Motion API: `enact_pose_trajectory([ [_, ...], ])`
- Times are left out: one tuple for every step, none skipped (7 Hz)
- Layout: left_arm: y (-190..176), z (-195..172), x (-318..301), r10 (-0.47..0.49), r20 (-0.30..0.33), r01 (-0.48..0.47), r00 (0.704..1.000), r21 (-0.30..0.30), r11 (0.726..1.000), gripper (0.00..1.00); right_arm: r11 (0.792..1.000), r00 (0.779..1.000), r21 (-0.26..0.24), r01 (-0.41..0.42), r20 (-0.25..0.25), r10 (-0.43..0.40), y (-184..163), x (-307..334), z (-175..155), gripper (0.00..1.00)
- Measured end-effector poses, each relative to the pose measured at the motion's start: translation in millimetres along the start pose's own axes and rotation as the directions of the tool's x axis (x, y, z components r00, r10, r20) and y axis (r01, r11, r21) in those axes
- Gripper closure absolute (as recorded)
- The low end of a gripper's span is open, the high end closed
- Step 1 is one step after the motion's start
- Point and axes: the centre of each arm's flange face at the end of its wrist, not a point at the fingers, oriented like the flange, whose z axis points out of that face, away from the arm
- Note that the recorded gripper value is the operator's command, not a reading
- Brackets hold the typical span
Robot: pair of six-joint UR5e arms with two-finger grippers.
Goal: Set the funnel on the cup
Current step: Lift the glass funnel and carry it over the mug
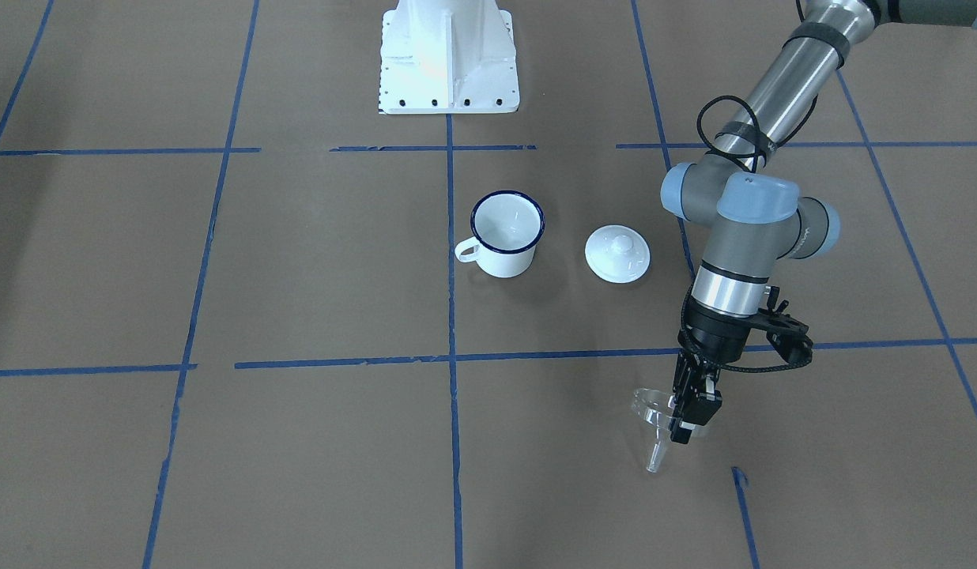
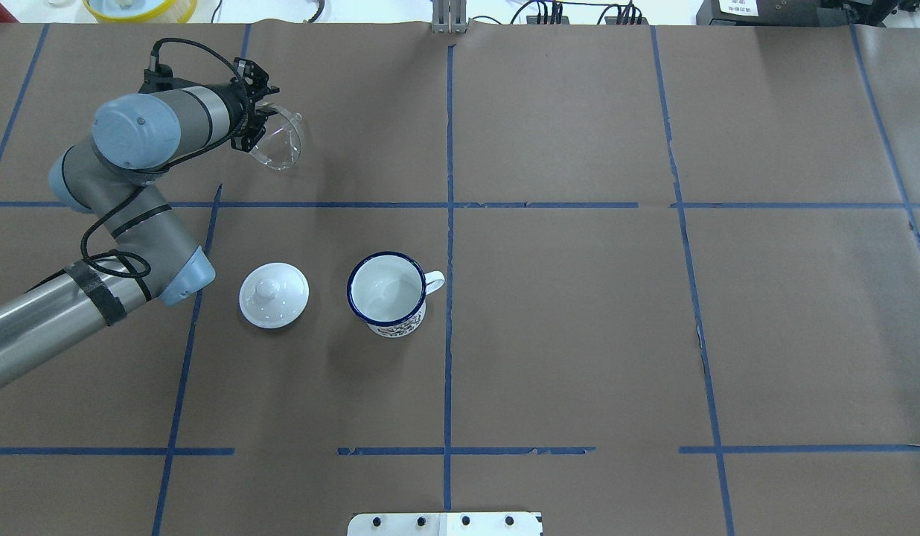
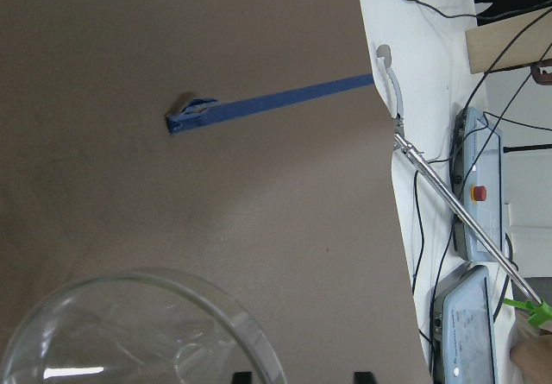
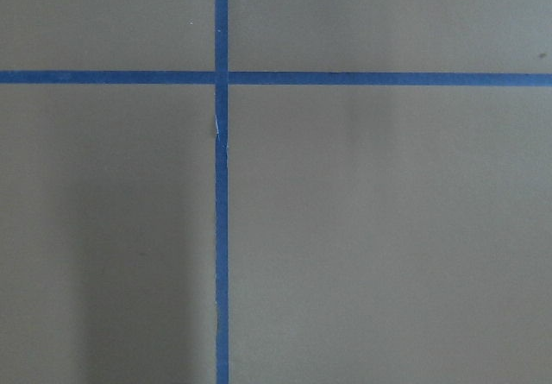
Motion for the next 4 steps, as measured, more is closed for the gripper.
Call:
enact_pose_trajectory([
  [7,-12,8,0.014,-0.02,-0.014,1.0,-0.023,1.0,1.0,1.0,1.0,0.0,0.0,0.0,0.0,0,0,0,0.0],
  [17,-25,19,0.019,-0.042,-0.021,0.999,-0.048,0.999,1.0,1.0,1.0,-0.001,-0.001,0.0,0.001,0,0,0,0.0],
  [30,-40,33,0.02,-0.052,-0.023,0.998,-0.063,0.998,1.0,1.0,1.0,-0.001,-0.001,0.0,0.001,0,0,0,0.0],
  [51,-60,50,0.024,-0.021,-0.026,0.999,-0.077,0.997,1.0,1.0,1.0,-0.001,-0.001,0.0,0.001,0,0,0,0.0],
])
